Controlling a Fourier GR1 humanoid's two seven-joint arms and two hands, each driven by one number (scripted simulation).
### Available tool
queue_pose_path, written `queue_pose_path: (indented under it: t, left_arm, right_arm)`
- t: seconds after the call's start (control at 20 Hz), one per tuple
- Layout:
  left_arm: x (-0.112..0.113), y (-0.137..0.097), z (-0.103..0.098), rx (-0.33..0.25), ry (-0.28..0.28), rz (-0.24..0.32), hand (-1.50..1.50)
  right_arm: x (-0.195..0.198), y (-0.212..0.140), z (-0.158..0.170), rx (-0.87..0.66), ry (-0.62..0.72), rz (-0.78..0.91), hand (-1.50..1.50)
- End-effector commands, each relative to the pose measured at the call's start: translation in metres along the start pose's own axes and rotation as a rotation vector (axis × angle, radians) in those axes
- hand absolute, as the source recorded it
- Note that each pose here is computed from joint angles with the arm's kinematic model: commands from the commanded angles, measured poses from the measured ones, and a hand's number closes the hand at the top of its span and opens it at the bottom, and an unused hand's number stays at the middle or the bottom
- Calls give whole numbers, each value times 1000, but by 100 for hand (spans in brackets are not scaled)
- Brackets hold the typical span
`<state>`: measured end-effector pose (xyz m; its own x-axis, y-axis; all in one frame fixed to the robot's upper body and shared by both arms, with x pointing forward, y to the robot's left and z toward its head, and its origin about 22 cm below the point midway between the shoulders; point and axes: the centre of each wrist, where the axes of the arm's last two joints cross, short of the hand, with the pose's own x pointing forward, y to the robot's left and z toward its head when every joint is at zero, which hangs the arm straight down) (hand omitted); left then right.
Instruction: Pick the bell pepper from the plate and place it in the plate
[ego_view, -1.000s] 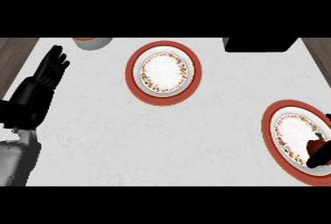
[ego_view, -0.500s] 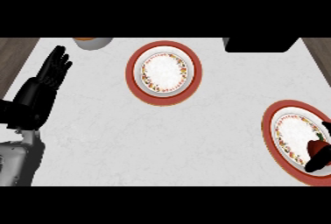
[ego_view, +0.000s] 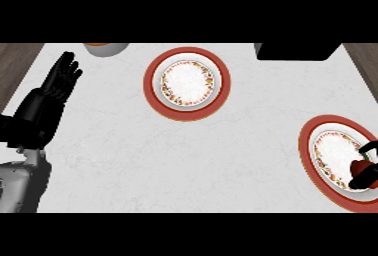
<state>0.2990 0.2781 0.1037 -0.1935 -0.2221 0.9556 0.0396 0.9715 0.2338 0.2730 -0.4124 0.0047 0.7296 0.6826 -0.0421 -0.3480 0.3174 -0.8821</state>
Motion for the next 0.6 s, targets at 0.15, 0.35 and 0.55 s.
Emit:
queue_pose_path:
  t: [0.15,0.35,0.55]
  left_arm:
    - [-1,17,-1,13,9,-13,0]
    - [9,8,4,6,26,12,0]
    - [-19,-2,-3,6,23,-1,0]
  right_arm:
    - [32,36,23,-132,-148,-11,150]
    - [45,49,47,-208,-213,-35,150]
    - [66,29,70,-358,-257,-22,150]
